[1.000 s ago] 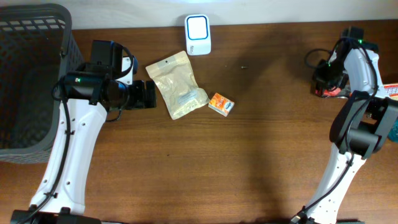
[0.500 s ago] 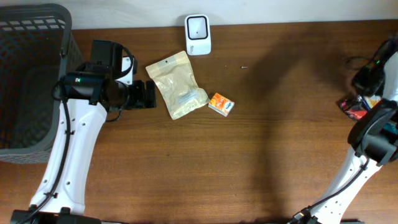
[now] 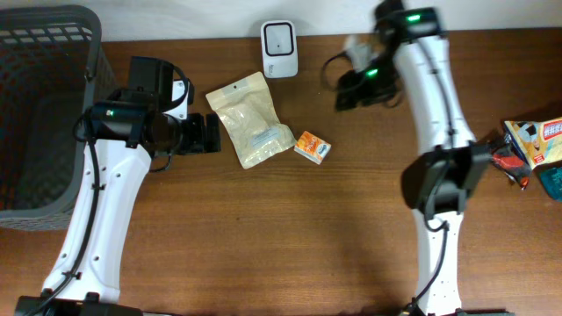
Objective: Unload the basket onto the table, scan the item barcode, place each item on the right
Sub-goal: 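Move the right gripper back over the clear zip bag, then grasp the clear zip bag with the right gripper, then lift the clear zip bag toward the scanner, then hold the zip bag up to the scanner, then carry it right, then drop the zip bag at the right table edge, then move the right gripper over the orange Kleenex pack and grasp it, then lift the Kleenex pack and carry it toward the scanner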
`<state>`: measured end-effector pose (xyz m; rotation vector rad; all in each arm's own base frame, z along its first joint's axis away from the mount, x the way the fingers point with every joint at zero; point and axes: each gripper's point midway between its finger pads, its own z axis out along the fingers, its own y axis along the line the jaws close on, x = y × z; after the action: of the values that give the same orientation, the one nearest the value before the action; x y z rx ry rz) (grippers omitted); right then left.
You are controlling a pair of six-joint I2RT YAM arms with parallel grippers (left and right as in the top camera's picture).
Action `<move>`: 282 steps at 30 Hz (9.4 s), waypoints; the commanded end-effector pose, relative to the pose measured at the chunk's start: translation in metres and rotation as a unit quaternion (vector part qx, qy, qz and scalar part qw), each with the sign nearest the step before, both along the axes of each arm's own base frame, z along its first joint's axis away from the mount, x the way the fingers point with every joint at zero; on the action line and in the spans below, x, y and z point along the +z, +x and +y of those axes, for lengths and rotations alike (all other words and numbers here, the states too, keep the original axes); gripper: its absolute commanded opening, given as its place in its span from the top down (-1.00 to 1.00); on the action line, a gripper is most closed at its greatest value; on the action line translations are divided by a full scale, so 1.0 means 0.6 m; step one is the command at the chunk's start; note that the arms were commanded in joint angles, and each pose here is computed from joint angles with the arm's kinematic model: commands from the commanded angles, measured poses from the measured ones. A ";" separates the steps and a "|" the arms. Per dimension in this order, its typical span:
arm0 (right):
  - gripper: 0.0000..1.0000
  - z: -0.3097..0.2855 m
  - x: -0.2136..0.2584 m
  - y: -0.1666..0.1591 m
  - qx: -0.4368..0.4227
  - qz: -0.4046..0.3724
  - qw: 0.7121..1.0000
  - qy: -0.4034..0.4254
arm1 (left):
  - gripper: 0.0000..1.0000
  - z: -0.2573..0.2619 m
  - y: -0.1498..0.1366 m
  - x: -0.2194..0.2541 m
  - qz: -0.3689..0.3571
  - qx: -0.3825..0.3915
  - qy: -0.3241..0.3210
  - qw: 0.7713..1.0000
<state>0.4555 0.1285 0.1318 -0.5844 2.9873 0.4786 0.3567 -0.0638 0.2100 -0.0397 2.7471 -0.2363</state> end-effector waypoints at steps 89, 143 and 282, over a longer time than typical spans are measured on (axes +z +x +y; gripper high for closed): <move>0.15 0.203 -0.184 0.014 -0.139 -0.094 0.978 -0.124 | -0.98 0.001 0.000 -0.002 0.000 -0.005 0.006 1.000; 0.92 0.223 -0.073 0.085 -0.179 -0.157 0.969 -0.059 | -0.97 0.001 0.000 -0.002 0.000 -0.005 0.006 1.000; 0.92 0.067 -0.060 0.021 -0.205 -0.049 0.897 0.389 | -0.98 0.001 0.000 -0.002 0.000 -0.005 0.006 1.000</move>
<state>0.4776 0.1494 0.0551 0.4881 2.5359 1.0880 0.3564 -0.0638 0.2095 -0.0399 2.7490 -0.2360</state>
